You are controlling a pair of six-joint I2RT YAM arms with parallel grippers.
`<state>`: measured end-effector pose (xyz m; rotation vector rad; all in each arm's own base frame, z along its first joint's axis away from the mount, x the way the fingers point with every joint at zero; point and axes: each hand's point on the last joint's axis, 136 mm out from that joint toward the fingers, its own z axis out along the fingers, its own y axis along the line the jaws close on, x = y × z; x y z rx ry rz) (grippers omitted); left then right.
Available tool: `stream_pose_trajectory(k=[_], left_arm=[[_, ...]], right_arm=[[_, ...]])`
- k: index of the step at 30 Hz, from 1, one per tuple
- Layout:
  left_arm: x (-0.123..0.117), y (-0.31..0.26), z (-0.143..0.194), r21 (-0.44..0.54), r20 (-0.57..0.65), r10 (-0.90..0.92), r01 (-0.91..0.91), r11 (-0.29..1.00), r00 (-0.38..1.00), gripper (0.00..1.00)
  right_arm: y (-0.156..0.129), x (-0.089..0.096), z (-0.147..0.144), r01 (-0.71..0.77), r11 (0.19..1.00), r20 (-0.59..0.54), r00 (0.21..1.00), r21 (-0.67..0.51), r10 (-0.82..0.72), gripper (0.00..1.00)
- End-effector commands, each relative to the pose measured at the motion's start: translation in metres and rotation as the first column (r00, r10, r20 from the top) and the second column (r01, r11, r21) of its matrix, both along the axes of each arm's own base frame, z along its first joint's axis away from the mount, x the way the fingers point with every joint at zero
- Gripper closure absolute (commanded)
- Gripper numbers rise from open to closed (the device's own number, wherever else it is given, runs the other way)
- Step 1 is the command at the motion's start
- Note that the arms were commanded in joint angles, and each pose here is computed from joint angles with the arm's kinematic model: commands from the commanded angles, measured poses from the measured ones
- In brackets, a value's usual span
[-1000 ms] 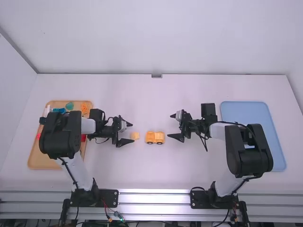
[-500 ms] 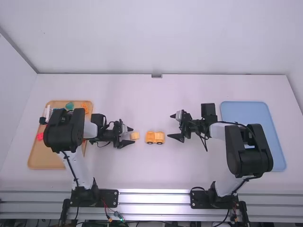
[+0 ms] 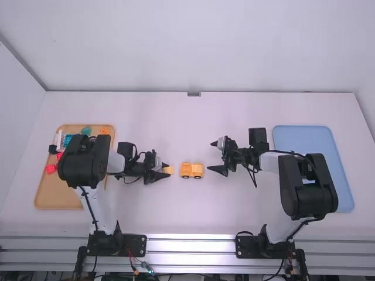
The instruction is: Assemble lego blocks to make yellow taxi
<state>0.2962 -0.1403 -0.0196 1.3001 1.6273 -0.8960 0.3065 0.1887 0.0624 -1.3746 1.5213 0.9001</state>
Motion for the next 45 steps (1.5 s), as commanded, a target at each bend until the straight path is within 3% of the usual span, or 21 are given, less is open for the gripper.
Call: stream_pose_trajectory(k=[1,10,16,18,27,31,37,45], left_arm=[[0.002,0.005,-0.009,0.041,-0.026,0.023,-0.022,0.999,0.999,0.6],[0.007,0.003,-0.006,0.042,0.043,0.013,-0.015,0.999,0.999,0.67],[0.009,0.002,0.006,0.038,0.026,0.025,-0.026,0.999,0.999,0.72],[0.011,0.001,0.015,0.032,0.035,0.031,-0.032,0.999,0.999,0.76],[-0.001,-0.014,0.047,0.006,0.121,-0.024,0.023,1.0,0.992,0.76],[0.002,-0.022,0.055,-0.021,0.059,-0.017,0.018,1.0,0.998,0.75],[0.002,-0.042,0.057,0.016,0.089,-0.087,0.086,0.996,0.992,0.8],[0.002,-0.065,0.054,0.088,0.075,-0.138,0.131,0.987,0.988,0.85]], right_arm=[[0.001,-0.003,-0.002,-0.004,1.0,-0.022,1.0,0.007,0.004,0.01],[0.001,-0.006,-0.003,-0.007,1.0,-0.039,0.999,0.009,0.007,0.01],[0.011,-0.016,-0.008,-0.036,0.999,-0.065,0.997,-0.011,0.035,0.01],[0.015,-0.016,-0.016,-0.04,0.997,-0.045,0.998,-0.062,0.037,0.01],[0.036,-0.034,-0.04,-0.087,0.979,-0.006,0.996,-0.184,0.087,0.01],[0.042,-0.04,-0.043,-0.065,0.988,0.019,0.997,-0.14,0.068,0.01],[0.048,-0.032,-0.052,0.002,0.997,0.017,1.0,-0.072,-0.001,0.01],[0.063,-0.032,-0.072,-0.081,0.996,-0.014,0.997,-0.023,0.08,0.01]])
